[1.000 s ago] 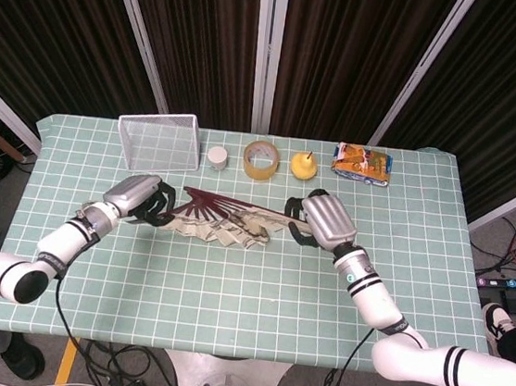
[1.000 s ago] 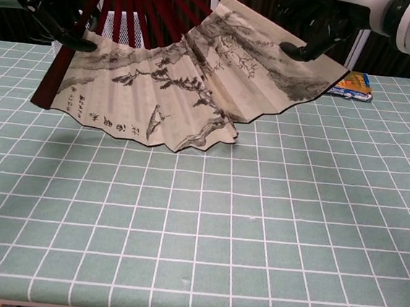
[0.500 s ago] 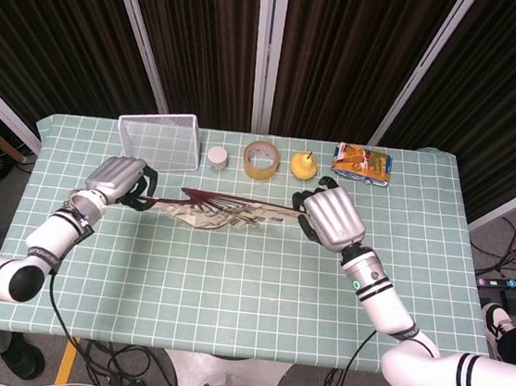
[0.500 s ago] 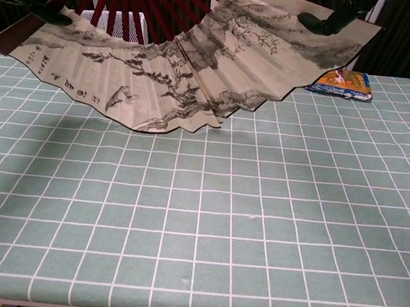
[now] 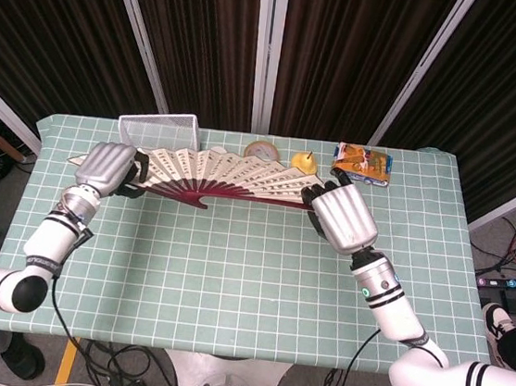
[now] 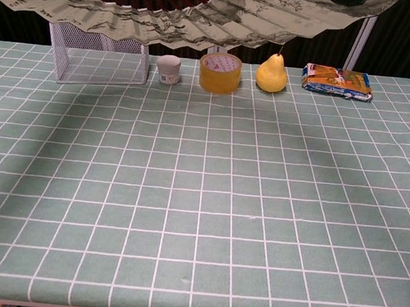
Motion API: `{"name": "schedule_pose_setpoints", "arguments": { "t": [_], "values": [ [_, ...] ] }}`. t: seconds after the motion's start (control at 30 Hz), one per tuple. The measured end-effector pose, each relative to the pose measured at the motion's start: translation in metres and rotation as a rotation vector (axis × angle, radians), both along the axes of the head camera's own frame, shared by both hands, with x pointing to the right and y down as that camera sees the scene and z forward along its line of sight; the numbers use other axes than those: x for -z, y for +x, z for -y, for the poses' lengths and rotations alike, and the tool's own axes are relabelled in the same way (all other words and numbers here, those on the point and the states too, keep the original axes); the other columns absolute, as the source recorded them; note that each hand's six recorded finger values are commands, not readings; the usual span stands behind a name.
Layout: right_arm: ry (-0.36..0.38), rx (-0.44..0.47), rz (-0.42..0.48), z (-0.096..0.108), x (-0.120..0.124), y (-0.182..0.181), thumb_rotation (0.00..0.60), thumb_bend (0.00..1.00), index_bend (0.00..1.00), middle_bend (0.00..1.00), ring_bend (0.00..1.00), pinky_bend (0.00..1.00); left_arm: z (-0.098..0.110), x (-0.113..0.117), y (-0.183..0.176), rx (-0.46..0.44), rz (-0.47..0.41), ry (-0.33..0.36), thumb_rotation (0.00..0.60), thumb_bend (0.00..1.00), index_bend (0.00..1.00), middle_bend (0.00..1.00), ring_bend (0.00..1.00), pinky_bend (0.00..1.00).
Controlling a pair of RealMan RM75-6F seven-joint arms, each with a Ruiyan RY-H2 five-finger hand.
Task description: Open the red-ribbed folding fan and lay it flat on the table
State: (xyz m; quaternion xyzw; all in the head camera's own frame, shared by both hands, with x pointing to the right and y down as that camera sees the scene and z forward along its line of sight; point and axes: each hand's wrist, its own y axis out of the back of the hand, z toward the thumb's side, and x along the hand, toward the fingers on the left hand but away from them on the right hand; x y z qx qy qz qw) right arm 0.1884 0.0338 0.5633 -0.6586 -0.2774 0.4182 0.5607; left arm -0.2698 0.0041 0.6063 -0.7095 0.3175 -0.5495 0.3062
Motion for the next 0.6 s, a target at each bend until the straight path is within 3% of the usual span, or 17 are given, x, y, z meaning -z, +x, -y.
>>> {"name": "schedule_pose_setpoints", "arguments": {
  "t": [0.23, 0.6],
  "values": [
    [0.055, 0.036, -0.077, -0.014, -0.022, 0.007, 0.600, 0.63, 1.00, 0.78, 0.57, 0.26, -0.017, -0.018, 0.012, -0.054, 0.076, 0.067, 0.600, 0.47, 0.66, 0.79, 0.83, 0.83],
    [0.128, 0.077, -0.116, -0.045, -0.046, 0.010, 0.600, 0.63, 1.00, 0.78, 0.57, 0.24, -0.049, -0.042, 0.025, -0.134, 0.158, 0.129, 0.600, 0.46, 0.64, 0.78, 0.83, 0.83]
  ]
}}
